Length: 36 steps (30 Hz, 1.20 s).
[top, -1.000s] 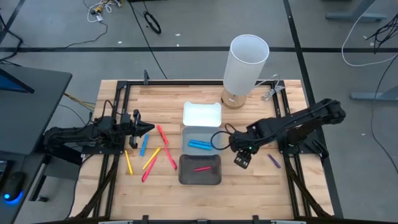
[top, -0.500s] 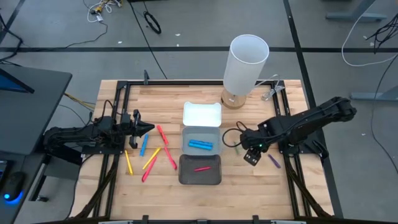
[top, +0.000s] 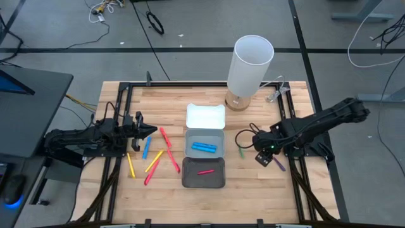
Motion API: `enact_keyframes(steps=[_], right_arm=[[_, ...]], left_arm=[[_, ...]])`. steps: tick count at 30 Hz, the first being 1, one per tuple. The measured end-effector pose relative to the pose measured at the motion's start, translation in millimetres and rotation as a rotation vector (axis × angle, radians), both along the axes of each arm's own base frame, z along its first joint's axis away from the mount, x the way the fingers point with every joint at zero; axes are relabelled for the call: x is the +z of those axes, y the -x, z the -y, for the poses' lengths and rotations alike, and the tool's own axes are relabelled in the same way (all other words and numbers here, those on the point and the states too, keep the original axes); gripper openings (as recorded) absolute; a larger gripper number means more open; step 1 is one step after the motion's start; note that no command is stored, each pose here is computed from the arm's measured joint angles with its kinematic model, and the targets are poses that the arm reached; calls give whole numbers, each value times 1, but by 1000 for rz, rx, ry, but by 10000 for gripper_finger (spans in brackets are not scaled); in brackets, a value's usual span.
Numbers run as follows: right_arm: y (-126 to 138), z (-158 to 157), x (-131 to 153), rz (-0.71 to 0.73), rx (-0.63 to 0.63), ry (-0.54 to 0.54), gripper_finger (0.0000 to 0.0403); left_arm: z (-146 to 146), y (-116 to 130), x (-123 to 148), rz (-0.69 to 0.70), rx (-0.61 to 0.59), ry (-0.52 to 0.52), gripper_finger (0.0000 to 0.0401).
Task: Pick & Place Markers
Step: Put the violet pen into the black transparent bin
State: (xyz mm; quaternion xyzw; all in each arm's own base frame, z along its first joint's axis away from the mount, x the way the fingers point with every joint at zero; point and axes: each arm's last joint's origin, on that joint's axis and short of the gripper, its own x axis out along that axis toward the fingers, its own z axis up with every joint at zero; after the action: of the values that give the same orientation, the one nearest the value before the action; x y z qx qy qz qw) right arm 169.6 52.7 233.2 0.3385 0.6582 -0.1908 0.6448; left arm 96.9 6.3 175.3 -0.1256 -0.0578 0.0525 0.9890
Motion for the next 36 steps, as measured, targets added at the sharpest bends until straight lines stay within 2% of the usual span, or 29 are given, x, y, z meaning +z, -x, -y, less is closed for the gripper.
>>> enact_keyframes(steps=[7, 17, 20, 36], right_arm=[[17, 4, -11, -39, -81, -17, 210], [34, 8, -26, -73, -92, -32, 210], [34, 8, -25, -40, -95, -43, 210], [33, 7, -30, -67, -97, -36, 210]], left_arm=[[0, 0, 0, 0, 0, 0, 23], [0, 0, 0, 0, 0, 0, 23], [0, 0, 0, 0, 0, 0, 23], [0, 0, 0, 0, 0, 0, 23]])
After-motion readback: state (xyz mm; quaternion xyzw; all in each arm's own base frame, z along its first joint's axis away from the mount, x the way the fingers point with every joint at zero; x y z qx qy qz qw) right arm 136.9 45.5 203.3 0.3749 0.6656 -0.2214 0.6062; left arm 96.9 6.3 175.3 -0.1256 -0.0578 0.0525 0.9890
